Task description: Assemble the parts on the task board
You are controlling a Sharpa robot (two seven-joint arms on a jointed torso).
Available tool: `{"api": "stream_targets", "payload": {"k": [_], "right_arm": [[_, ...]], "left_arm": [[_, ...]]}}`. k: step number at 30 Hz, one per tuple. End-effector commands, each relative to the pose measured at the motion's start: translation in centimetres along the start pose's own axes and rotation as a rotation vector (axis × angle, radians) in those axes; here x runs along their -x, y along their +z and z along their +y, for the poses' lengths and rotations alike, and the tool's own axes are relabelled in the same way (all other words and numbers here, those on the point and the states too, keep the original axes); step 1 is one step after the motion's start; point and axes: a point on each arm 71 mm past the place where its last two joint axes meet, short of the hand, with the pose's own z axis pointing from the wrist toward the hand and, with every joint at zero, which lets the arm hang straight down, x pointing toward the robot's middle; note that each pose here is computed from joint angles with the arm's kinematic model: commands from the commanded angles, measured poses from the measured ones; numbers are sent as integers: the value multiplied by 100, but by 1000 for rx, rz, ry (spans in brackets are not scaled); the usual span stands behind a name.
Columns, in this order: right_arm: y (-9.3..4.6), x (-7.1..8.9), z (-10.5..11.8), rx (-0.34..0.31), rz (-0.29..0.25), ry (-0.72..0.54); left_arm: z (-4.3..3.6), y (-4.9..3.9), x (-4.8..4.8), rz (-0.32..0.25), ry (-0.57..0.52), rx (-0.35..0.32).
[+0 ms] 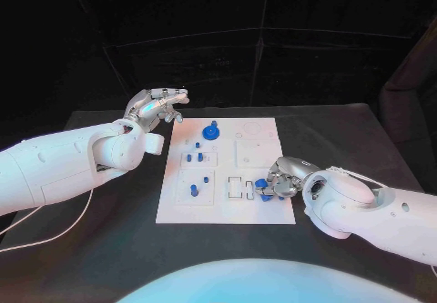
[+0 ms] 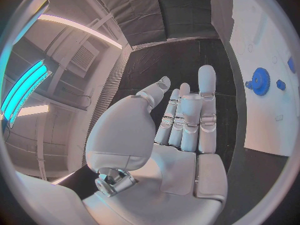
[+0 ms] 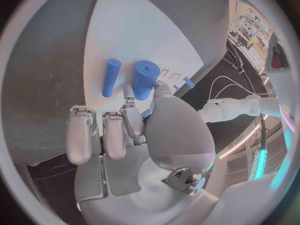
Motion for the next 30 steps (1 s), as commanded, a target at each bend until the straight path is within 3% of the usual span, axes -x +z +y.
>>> {"api": "stream_targets", "payload": {"k": [1, 12, 15, 21, 30], "right_arm": [[-37, 30, -9, -1, -63, 59], [-175, 95, 106, 60, -119, 182], [-181, 78, 126, 56, -95, 187], [-103, -32, 234, 43, 8, 156], [-6, -116, 412, 45, 51, 151]], "left_arm": [[-11, 3, -16, 13, -9, -4], [-8, 10, -30, 16, -10, -4], [-8, 11, -35, 17, -10, -4], [-3, 22, -68, 24, -13, -3], [6, 40, -102, 28, -13, 0]]}}
